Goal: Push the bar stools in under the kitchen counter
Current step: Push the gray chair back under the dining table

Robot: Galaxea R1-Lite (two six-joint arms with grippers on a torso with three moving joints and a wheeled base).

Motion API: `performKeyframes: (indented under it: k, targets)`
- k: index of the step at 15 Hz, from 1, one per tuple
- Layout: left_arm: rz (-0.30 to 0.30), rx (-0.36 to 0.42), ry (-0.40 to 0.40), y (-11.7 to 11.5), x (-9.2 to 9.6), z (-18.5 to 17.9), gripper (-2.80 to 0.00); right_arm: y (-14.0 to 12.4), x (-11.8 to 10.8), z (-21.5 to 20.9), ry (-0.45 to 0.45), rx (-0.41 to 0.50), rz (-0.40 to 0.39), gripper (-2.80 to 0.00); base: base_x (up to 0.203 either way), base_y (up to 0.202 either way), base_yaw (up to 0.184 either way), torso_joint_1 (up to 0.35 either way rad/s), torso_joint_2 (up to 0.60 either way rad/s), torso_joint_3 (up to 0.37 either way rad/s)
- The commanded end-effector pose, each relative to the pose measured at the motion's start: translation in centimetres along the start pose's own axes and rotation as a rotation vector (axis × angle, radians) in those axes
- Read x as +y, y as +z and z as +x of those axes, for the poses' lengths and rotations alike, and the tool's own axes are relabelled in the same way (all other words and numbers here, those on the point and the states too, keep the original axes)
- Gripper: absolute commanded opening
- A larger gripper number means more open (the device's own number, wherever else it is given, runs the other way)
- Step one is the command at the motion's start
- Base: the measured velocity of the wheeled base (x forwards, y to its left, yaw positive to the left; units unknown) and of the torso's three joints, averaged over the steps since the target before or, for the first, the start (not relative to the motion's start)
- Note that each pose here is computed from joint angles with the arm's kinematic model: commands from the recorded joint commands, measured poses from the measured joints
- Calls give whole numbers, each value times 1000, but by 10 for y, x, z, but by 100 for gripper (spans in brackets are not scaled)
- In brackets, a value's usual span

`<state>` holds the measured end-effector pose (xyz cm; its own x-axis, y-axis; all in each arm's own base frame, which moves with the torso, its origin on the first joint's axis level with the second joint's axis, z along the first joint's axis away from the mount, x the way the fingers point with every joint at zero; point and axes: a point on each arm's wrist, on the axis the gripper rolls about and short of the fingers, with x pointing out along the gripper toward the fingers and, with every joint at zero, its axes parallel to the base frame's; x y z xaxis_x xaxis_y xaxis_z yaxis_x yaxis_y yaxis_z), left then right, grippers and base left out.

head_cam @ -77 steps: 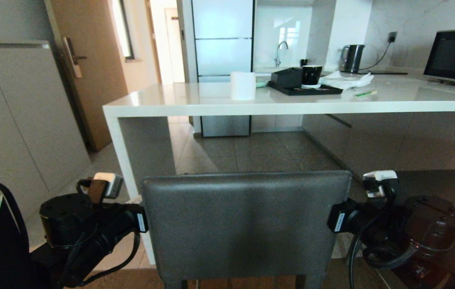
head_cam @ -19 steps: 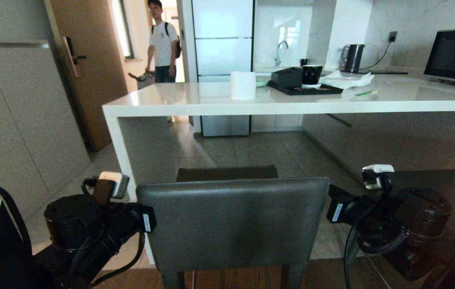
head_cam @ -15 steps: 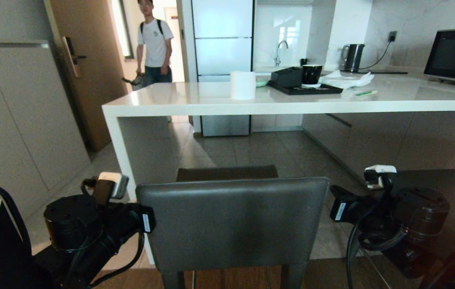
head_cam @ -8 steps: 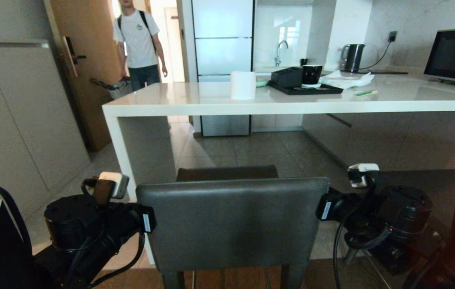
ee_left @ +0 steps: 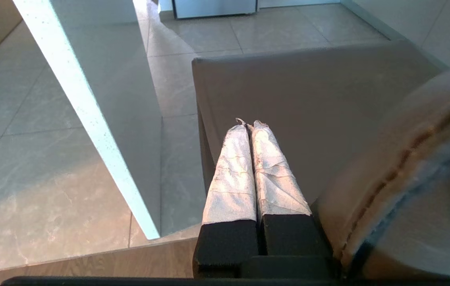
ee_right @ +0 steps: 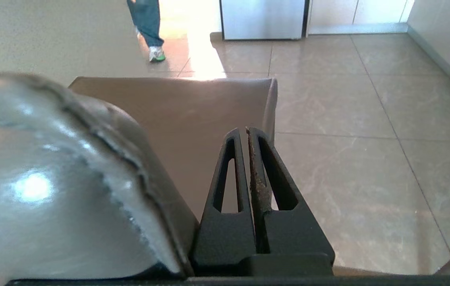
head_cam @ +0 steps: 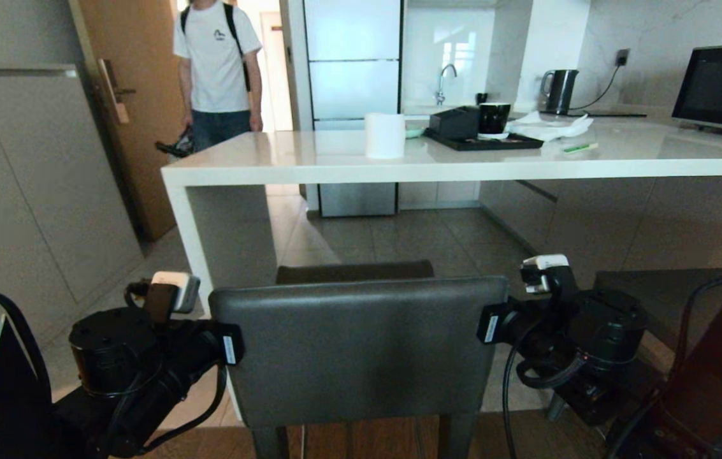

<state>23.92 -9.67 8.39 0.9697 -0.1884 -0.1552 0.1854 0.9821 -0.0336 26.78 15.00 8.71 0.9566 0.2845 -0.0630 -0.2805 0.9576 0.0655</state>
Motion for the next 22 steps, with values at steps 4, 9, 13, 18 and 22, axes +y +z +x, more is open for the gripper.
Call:
performKeyframes:
  k: [4, 9, 13, 18, 22]
  targets:
    - [0, 5, 1, -2, 0, 1, -280, -6, 2, 7, 3, 4, -1, -280, 0, 0, 0, 0, 0, 0]
    - [6, 20, 3, -5, 0, 1, -280, -9, 2, 9, 2, 13, -3, -280, 0, 0, 0, 0, 0, 0]
    - [6, 22, 5, -6, 0, 1, -280, -13, 3, 10, 3, 22, -5, -280, 169, 0, 2, 1, -1, 5]
    - [6, 22, 6, -6, 0, 1, -280, -13, 4, 10, 5, 25, -6, -280, 186, 0, 1, 2, 3, 6]
    - [7, 26, 8, -7, 1, 2, -280, -14, 8, 9, 18, 25, -9, -280, 185, 0, 2, 7, 1, 4]
